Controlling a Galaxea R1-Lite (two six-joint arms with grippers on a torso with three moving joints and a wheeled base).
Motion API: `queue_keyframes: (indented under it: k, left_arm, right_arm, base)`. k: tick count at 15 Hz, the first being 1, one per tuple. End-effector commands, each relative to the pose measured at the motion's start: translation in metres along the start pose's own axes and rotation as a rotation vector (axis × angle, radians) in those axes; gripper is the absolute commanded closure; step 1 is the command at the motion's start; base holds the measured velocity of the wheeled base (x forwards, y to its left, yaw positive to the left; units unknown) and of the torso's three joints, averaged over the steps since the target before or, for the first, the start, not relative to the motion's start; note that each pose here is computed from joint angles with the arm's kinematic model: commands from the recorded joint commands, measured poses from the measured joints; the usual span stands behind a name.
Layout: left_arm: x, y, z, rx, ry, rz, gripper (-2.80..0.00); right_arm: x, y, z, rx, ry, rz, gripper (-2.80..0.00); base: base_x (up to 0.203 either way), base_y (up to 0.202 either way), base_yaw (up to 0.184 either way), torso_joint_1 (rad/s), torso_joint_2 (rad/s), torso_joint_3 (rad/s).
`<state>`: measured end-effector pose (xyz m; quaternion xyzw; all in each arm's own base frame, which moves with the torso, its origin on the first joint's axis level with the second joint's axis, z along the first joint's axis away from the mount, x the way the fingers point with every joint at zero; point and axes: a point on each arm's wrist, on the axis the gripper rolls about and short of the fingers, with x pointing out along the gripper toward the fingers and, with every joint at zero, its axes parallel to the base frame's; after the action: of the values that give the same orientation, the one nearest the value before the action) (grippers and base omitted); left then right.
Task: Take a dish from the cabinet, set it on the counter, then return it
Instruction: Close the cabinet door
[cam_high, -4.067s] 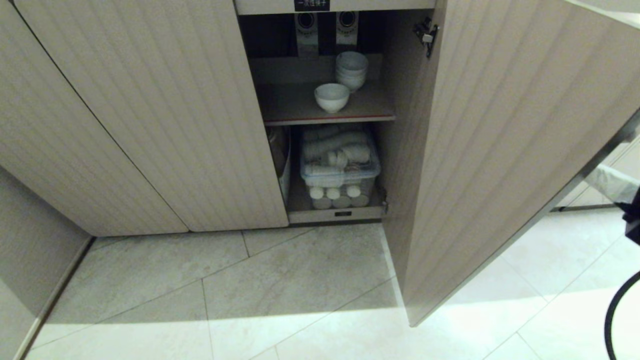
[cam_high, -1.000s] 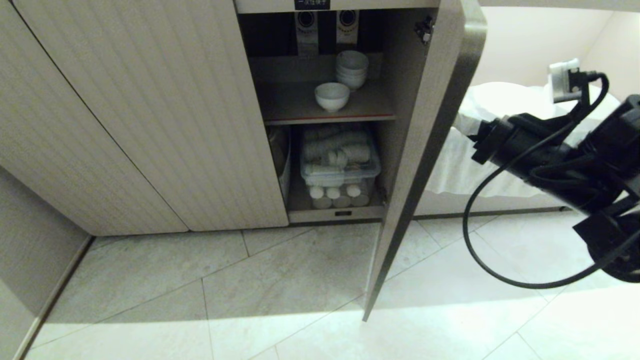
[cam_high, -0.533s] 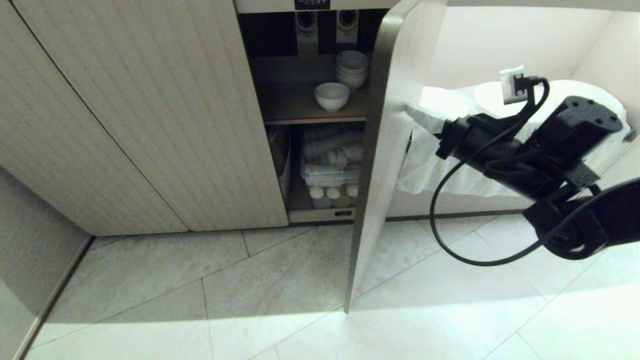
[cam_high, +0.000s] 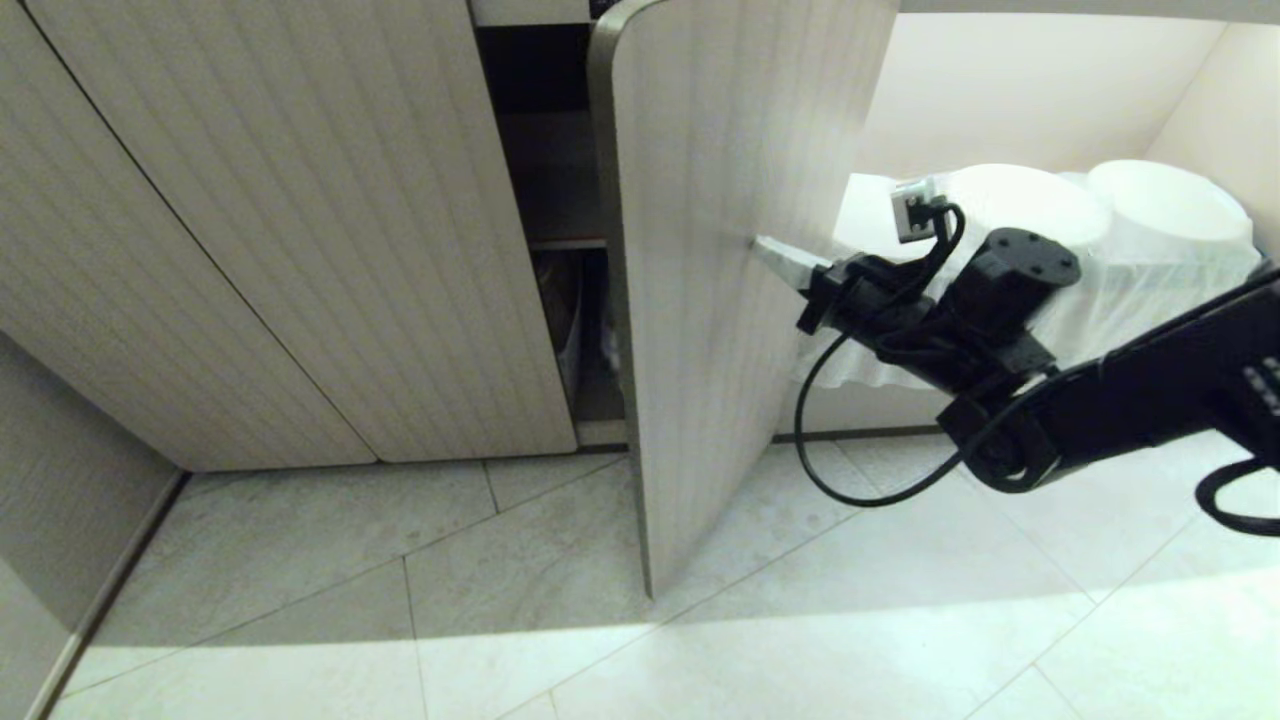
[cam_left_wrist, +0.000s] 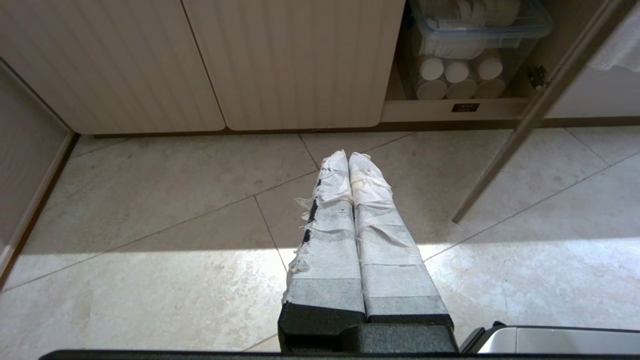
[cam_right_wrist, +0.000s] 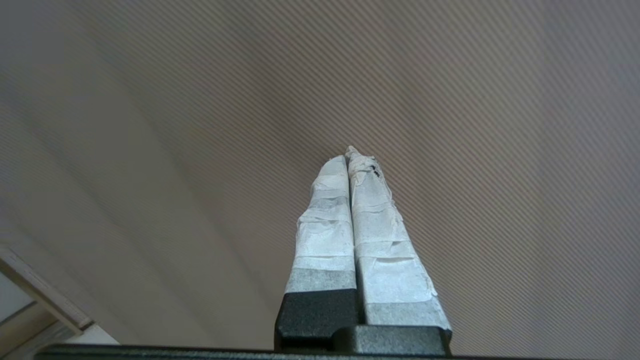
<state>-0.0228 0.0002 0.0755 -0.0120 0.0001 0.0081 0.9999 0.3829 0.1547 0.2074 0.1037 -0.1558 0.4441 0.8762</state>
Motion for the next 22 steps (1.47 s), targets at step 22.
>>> queue_keyframes:
  k: [22]
  left_arm:
    - [0.000, 0.000, 0.000, -0.001, 0.000, 0.001, 0.00]
  right_arm:
    - [0.032, -0.079, -0.050, -0.219, -0.103, -0.171, 0.00]
  base:
    - [0.000, 0.000, 0.000, 0.000, 0.00, 0.000]
